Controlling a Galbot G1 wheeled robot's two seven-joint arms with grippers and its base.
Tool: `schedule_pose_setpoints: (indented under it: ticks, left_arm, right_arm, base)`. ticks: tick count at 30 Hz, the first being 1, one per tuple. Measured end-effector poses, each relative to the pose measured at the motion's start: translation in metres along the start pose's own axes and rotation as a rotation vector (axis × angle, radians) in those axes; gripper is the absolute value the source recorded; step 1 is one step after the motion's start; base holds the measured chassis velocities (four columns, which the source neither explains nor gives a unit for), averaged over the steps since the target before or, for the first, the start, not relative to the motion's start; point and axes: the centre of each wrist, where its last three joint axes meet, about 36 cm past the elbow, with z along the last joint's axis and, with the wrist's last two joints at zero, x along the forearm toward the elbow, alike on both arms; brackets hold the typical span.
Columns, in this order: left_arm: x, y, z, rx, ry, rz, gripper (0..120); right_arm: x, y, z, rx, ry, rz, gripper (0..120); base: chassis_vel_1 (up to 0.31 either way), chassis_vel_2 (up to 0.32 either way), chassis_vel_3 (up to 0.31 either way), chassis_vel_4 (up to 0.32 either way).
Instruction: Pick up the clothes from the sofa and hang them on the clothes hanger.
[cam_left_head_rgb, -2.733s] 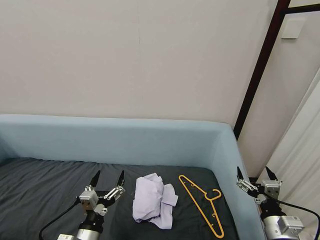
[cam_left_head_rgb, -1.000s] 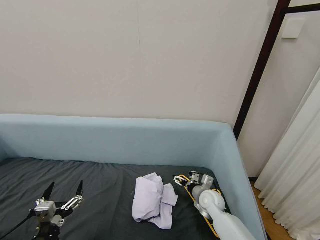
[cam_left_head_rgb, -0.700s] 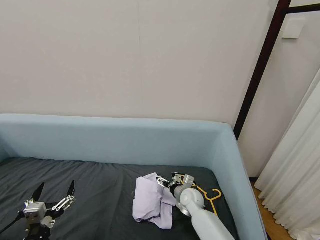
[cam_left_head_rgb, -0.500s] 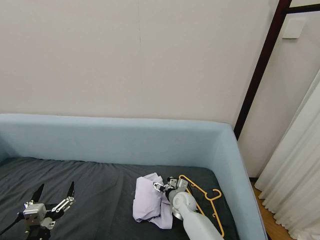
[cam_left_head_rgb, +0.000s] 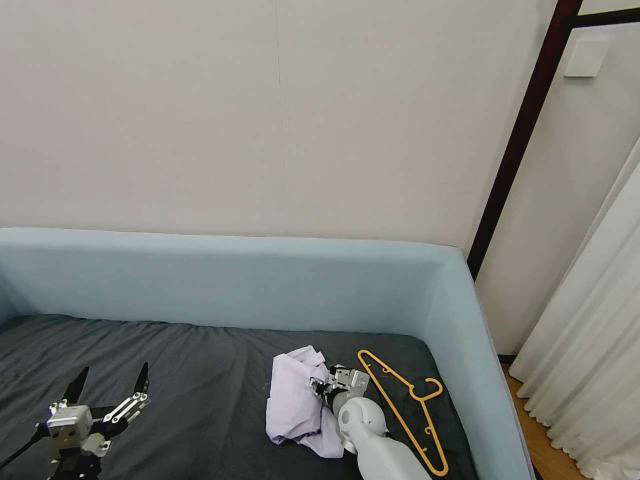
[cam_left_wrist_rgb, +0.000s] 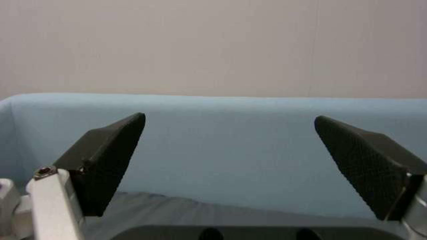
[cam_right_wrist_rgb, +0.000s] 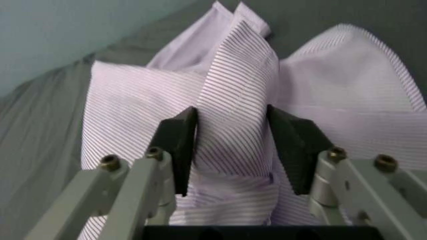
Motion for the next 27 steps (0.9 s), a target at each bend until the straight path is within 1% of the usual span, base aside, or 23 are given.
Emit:
schedule_pose_setpoints:
  ticks: [1, 2, 4, 5, 8, 9, 11, 16, 18, 19, 20, 23, 24, 25, 27]
  left_arm:
    - [0.000, -0.001, 0.002, 0.003, 0.000, 0.001, 100]
    - [0.000, -0.001, 0.002, 0.003, 0.000, 0.001, 100]
    - [-0.001, -0.003, 0.005, 0.009, 0.002, 0.004, 100]
    - [-0.001, -0.003, 0.005, 0.009, 0.002, 0.004, 100]
    - [-0.003, -0.005, 0.008, 0.014, 0.001, 0.006, 100]
    - [-0.003, -0.005, 0.008, 0.014, 0.001, 0.006, 100]
    - [-0.004, -0.005, 0.009, 0.015, 0.002, 0.007, 100]
    - [-0.004, -0.006, 0.010, 0.017, 0.004, 0.010, 100]
    - [-0.006, -0.007, 0.011, 0.021, 0.003, 0.014, 100]
    - [-0.006, -0.008, 0.011, 0.021, 0.002, 0.015, 100]
    - [-0.006, -0.008, 0.011, 0.021, 0.002, 0.015, 100]
    - [-0.007, -0.012, 0.013, 0.030, 0.000, 0.023, 100]
    - [-0.008, -0.013, 0.013, 0.033, -0.001, 0.025, 100]
    - [-0.008, -0.013, 0.013, 0.033, -0.001, 0.025, 100]
    - [-0.008, -0.016, 0.014, 0.038, -0.003, 0.029, 100]
  right_arm:
    - [0.001, 0.001, 0.001, 0.000, -0.016, -0.003, 36]
    - [0.001, 0.001, 0.001, 0.000, -0.018, -0.004, 34]
    - [0.005, 0.004, 0.001, 0.006, -0.047, -0.015, 23]
    - [0.005, 0.004, 0.001, 0.006, -0.047, -0.015, 23]
    - [0.008, 0.004, 0.002, 0.015, -0.058, -0.021, 10]
    - [0.008, 0.004, 0.002, 0.015, -0.058, -0.021, 10]
    - [0.008, 0.003, 0.002, 0.017, -0.063, -0.025, 1]
    - [0.008, -0.001, 0.002, 0.009, -0.125, -0.048, 0]
    - [0.016, -0.006, -0.004, 0.002, -0.244, -0.107, 0]
    - [0.019, -0.007, -0.005, 0.002, -0.274, -0.124, 0]
    - [0.019, -0.007, -0.005, 0.002, -0.274, -0.124, 0]
    - [0.041, -0.019, -0.020, 0.028, -0.466, -0.246, 0]
    - [0.049, -0.022, -0.026, 0.033, -0.512, -0.278, 0]
    - [0.049, -0.022, -0.026, 0.033, -0.512, -0.278, 0]
    - [0.066, -0.024, -0.036, 0.022, -0.576, -0.336, 0]
  base:
    - [0.000, 0.000, 0.000, 0.000]
    - [0.000, 0.000, 0.000, 0.000]
    - [0.000, 0.000, 0.000, 0.000]
    - [0.000, 0.000, 0.000, 0.000]
    - [0.000, 0.000, 0.000, 0.000]
    - [0.000, 0.000, 0.000, 0.000]
    - [0.000, 0.000, 0.000, 0.000]
    - [0.000, 0.000, 0.000, 0.000]
    - [0.000, 0.000, 0.000, 0.000]
    - [0.000, 0.000, 0.000, 0.000]
    - [0.000, 0.000, 0.000, 0.000]
    - [0.000, 0.000, 0.000, 0.000]
    - [0.000, 0.000, 0.000, 0.000]
    - [0.000, 0.000, 0.000, 0.000]
    - [0.000, 0.000, 0.000, 0.000]
